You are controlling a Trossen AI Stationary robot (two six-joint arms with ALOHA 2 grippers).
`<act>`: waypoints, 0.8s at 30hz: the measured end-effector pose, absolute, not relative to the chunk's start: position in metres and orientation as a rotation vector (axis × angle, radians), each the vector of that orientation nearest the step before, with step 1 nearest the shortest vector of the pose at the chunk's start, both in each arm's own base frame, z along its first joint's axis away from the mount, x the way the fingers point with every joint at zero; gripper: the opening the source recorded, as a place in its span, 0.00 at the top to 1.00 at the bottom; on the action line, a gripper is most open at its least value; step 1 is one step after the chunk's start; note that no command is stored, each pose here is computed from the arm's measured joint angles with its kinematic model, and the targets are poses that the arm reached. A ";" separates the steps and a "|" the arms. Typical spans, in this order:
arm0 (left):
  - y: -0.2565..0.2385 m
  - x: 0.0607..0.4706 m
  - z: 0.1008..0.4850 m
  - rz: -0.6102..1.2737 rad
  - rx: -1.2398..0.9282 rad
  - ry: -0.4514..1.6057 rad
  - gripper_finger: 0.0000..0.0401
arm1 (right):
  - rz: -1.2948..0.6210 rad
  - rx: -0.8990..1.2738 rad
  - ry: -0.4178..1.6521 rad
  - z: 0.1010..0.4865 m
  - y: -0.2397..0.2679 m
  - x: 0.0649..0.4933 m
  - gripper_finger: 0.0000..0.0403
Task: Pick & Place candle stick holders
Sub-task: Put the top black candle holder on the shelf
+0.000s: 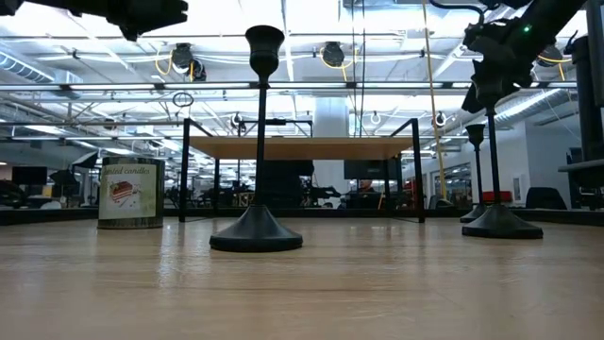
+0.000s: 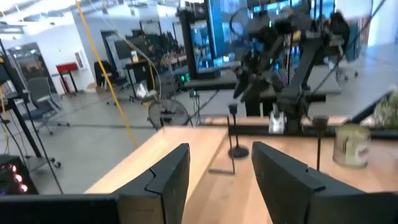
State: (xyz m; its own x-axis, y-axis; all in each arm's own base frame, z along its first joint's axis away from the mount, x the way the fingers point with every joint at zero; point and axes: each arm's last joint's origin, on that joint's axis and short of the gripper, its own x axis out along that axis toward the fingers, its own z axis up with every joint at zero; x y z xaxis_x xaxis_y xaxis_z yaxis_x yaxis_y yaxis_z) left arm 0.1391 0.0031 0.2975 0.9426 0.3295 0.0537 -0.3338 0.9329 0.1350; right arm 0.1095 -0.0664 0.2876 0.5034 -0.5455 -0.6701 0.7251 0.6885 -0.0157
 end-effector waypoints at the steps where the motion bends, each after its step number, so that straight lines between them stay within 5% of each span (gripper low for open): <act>1: 0.003 0.140 0.299 0.341 0.145 -0.044 0.55 | -0.807 0.289 0.688 0.288 -0.066 0.108 0.58; 24: 0.003 0.141 0.301 0.339 0.078 -0.078 0.55 | -0.889 0.436 0.696 0.239 -0.065 0.104 0.60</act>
